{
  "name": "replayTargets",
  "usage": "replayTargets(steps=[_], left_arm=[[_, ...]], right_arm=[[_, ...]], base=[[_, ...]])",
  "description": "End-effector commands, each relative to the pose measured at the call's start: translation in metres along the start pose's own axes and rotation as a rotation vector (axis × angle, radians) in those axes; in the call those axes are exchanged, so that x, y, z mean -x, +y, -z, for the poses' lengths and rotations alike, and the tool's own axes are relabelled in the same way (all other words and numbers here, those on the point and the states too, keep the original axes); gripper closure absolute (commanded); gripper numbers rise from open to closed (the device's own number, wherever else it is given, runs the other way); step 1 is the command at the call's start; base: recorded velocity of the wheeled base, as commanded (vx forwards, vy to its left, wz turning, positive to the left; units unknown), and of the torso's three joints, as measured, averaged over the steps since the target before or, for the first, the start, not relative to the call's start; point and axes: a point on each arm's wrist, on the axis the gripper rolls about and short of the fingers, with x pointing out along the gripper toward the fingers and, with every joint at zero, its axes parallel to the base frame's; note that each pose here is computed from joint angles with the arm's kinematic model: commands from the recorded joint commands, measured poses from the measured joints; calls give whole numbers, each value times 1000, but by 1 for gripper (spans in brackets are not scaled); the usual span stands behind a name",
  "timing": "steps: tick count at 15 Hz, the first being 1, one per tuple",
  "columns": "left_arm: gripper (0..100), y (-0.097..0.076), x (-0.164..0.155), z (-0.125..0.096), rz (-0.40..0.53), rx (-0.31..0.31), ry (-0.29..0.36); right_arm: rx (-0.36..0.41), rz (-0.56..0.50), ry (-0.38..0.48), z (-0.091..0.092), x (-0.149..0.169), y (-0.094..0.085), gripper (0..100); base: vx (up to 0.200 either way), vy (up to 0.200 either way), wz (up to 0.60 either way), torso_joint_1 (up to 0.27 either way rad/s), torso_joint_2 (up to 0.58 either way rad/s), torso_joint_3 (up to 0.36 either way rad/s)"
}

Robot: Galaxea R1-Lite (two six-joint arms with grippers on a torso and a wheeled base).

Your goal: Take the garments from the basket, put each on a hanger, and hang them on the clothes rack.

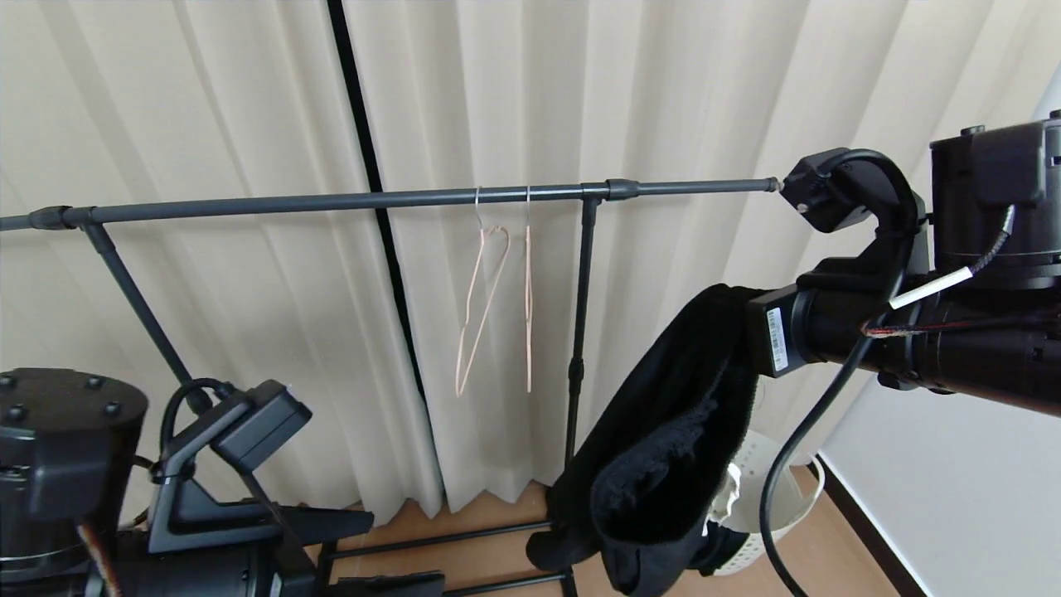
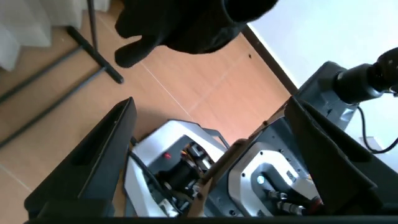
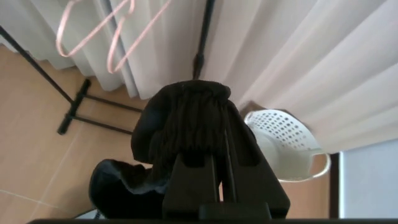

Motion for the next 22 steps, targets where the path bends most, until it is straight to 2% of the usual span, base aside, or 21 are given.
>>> replayTargets(steps=[1,2,4,5,7,8,12,15,19,22], left_arm=[[0,2,-29,-7,5,58,72],[0,1,-45,-9,19,113,80],[0,-1,-67,-14,44,182,47],[0,-1,-75,-15,44,178,34],[0,-4,-87,-14,37,169,51],[0,-8,-98,-9,39,165,91],[0,-19,-114,0,57,176,131],[0,-19,-135,7,4,159,111],[0,-19,-146,13,-3,151,116],[0,-15,-159,16,-79,152,116]], right_arm=[[-5,-49,-13,0,0,16,100],[-4,-69,-14,0,1,22,100],[-6,-116,-11,3,5,37,100],[-10,-118,-9,3,5,38,100],[-8,-116,10,6,-1,40,100],[-11,-118,10,6,-1,40,100],[4,-148,11,8,2,49,100],[-10,-165,0,6,4,53,100],[-47,-197,-18,2,9,62,100],[-54,-198,-25,1,12,60,100]], base=[[0,0,0,0,0,0],[0,0,0,0,0,0],[0,0,0,0,0,0],[0,0,0,0,0,0],[0,0,0,0,0,0],[0,0,0,0,0,0],[0,0,0,0,0,0],[0,0,0,0,0,0],[0,0,0,0,0,0],[0,0,0,0,0,0]])
